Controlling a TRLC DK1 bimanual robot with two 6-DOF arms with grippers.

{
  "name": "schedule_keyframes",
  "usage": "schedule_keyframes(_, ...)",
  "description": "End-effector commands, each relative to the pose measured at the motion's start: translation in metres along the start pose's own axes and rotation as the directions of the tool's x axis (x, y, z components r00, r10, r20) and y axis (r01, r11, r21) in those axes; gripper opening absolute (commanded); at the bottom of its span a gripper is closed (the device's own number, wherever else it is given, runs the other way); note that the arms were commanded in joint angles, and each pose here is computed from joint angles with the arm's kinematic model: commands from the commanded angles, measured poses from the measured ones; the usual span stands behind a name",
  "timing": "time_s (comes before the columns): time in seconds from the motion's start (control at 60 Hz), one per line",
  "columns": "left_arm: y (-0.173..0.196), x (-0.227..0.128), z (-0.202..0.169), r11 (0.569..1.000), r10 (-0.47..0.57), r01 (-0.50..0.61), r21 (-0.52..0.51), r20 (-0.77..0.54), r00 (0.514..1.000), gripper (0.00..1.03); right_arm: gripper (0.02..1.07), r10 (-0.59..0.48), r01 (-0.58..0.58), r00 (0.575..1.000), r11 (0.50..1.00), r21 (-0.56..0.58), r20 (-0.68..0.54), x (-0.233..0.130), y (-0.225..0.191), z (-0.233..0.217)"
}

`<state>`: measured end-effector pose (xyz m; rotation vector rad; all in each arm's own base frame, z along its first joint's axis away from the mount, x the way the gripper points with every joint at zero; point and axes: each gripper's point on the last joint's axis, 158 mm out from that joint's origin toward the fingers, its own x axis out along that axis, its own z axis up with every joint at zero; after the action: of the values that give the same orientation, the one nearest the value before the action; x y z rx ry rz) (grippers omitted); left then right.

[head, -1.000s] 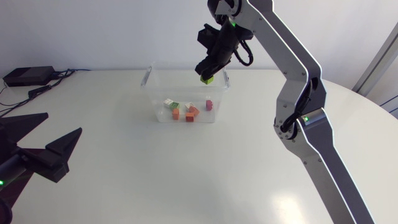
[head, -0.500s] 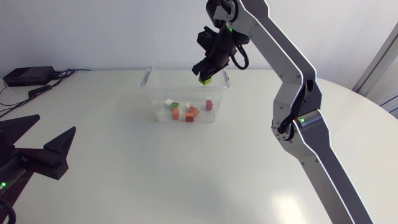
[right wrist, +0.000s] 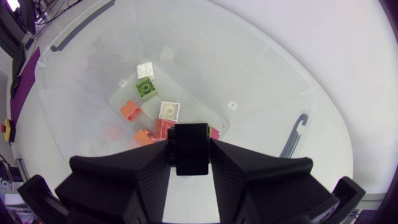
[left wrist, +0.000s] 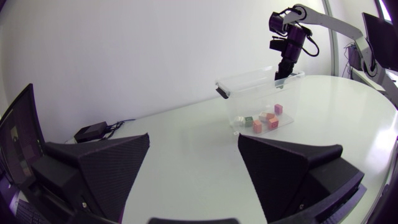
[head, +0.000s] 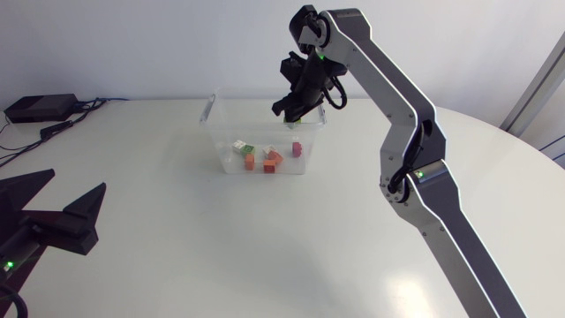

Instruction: Place the duplo bricks in the container

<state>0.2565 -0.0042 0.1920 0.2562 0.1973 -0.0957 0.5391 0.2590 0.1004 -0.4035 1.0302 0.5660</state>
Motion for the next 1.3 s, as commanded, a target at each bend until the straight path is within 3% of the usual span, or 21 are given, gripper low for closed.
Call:
schedule_keyframes(0.0,0.004,0.001,-0.007,0.999,0.022,-0.022,-0.027,-0.008,1.000,0.99,0.32,-0.026,0.025,0.999,0.999,0.032,0.021,-0.009,-0.009,0.004)
schedule_keyframes(0.117,0.005,0.001,-0.007,0.999,0.024,-0.025,-0.029,-0.008,1.000,0.99,0.89,-0.026,0.025,0.999,0.999,0.035,0.025,-0.016,-0.004,0.007)
schedule_keyframes(0.167,0.005,0.001,-0.007,0.999,0.026,-0.026,-0.031,-0.009,1.000,0.99,1.03,-0.033,0.032,0.999,0.999,0.034,0.031,-0.020,-0.002,0.009)
schedule_keyframes(0.717,0.011,0.001,-0.012,0.998,0.048,-0.049,-0.039,-0.024,0.999,0.99,1.03,-0.113,0.107,0.977,0.993,0.042,0.182,-0.119,-0.002,0.042)
schedule_keyframes(1.067,0.013,0.001,-0.012,0.998,0.057,-0.058,-0.037,-0.023,0.998,0.99,1.03,-0.136,0.126,0.989,0.982,0.140,0.059,-0.148,-0.032,-0.002)
schedule_keyframes(1.167,0.016,0.000,-0.015,0.997,0.069,-0.070,-0.042,-0.031,0.997,0.99,1.03,-0.163,0.136,0.974,0.976,0.170,0.155,-0.203,-0.035,0.006)
schedule_keyframes(1.283,0.019,0.000,-0.015,0.996,0.079,-0.080,-0.045,-0.034,0.996,0.99,1.03,-0.182,0.143,0.957,0.973,0.180,0.226,-0.243,-0.034,0.010)
